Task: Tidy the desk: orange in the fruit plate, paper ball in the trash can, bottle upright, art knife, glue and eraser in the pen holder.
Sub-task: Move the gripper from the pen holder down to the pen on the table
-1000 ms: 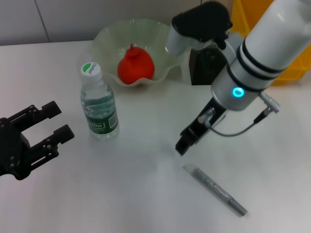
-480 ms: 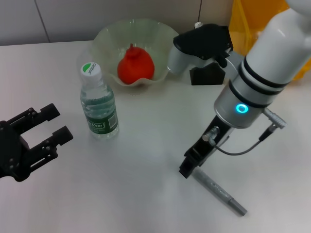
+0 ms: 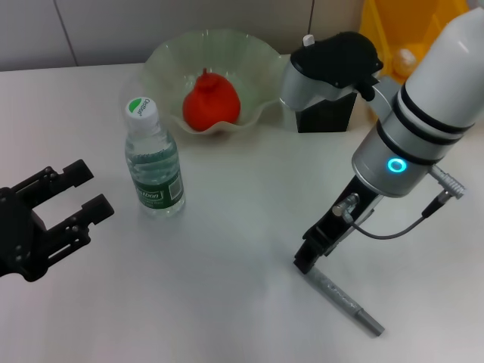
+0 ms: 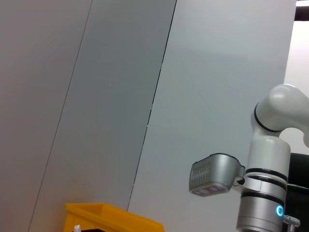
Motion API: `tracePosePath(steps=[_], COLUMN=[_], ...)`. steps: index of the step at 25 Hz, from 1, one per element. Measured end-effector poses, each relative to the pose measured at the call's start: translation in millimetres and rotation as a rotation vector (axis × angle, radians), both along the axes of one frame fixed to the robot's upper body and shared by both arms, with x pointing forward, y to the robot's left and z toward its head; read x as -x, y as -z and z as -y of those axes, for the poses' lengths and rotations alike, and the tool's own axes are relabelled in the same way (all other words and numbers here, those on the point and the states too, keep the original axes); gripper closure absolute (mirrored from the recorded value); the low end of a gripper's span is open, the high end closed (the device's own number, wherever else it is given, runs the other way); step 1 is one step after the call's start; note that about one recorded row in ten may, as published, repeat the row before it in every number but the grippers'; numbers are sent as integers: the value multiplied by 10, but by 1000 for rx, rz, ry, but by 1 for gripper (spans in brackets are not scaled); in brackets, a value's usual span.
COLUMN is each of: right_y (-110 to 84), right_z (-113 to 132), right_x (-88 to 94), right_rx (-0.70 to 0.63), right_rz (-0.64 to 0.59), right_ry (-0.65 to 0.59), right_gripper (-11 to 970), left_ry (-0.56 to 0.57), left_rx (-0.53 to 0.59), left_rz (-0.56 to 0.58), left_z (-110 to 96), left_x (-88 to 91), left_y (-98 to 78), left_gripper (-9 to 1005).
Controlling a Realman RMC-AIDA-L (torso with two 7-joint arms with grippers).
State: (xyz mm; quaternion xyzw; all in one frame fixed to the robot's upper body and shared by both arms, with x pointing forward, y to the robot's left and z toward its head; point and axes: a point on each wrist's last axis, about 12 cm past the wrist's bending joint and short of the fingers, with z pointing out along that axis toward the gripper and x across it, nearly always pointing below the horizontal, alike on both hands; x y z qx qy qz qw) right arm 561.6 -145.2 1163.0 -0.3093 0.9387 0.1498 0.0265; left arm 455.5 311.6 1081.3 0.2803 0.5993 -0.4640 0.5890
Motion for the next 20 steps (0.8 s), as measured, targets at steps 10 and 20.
tracePosePath(steps=[10,20], right_y=[55,119], right_z=[32,-19], right_x=[13,7], right_rx=[40,57], right_rz=[-3,14], right_ry=[-5,-31], right_gripper=[505,506], left_ry=[0,0], left_rx=[7,11], left_rz=[-10,-11], left_z=[11,27], left_x=[-1,3], left_y=[16,36], left_gripper=[367,367])
